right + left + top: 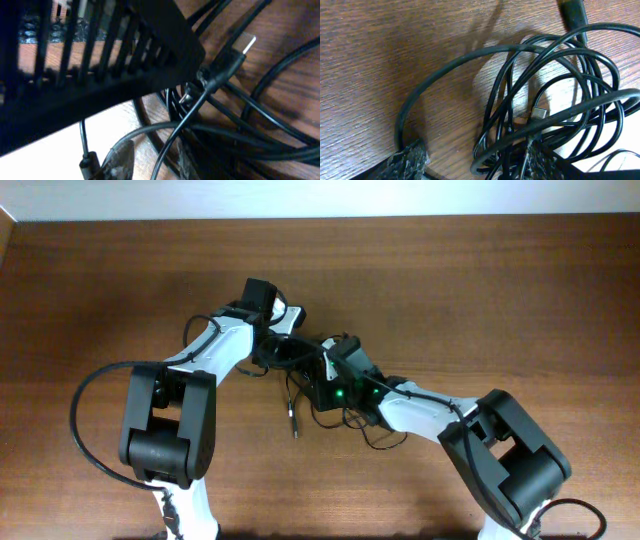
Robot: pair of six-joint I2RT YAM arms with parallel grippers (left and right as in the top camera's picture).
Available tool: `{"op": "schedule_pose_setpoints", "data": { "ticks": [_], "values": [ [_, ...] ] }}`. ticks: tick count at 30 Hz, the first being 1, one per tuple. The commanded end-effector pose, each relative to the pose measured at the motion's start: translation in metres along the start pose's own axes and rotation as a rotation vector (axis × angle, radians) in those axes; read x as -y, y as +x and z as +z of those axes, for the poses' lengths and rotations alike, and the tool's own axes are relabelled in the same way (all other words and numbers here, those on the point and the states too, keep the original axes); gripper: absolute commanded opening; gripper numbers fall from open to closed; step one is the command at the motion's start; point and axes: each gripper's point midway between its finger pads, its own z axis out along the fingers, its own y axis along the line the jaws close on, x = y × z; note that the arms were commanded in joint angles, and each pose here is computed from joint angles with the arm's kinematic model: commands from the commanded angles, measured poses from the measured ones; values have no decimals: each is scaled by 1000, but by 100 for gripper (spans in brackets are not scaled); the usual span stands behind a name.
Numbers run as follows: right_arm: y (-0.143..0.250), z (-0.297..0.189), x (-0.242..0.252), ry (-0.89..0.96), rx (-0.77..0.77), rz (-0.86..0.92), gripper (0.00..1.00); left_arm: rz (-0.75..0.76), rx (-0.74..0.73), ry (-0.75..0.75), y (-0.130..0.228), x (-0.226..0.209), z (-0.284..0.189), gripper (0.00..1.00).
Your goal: Untangle cables
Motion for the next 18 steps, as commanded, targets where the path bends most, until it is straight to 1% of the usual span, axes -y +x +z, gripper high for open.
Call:
{"op": "schedule_pose_setpoints", "data": {
  "ticks": [1,4,5,6,7,8,10,12,13,14,16,18],
  "values": [
    [20,15,29,151,-19,-1,23,-21,-47,-39,14,-14,11,68],
    [23,16,25,140,-27,-4,19,-21,-47,-38,14,-14,11,68],
    [25,15,17,98,-44,-2,13,-21,-47,-38,14,-14,11,68],
    [23,12,8,49,-55,2,4,-21,-47,-38,14,-14,11,68],
    [17,3,-2,1,-51,4,4,-21,-47,-39,14,-14,11,68],
    [10,-6,-4,-11,-39,10,4,-21,-47,-39,14,-14,11,68],
    [-5,-31,-11,-19,-7,17,4,-21,-47,-39,14,-14,11,68],
    [-19,-64,-30,-72,30,4,4,-21,-47,-39,14,-14,11,68],
    [-27,-79,-37,-88,58,-6,4,-22,-47,-39,14,-14,11,70],
    [-39,-105,-44,-102,107,-10,4,-41,-46,-39,14,-14,11,73],
    [-49,-135,-43,-101,152,3,4,-41,-46,-40,14,-15,11,74],
    [-53,-155,-32,-77,173,27,4,-41,-46,-39,14,-14,11,75]
  ]
}}
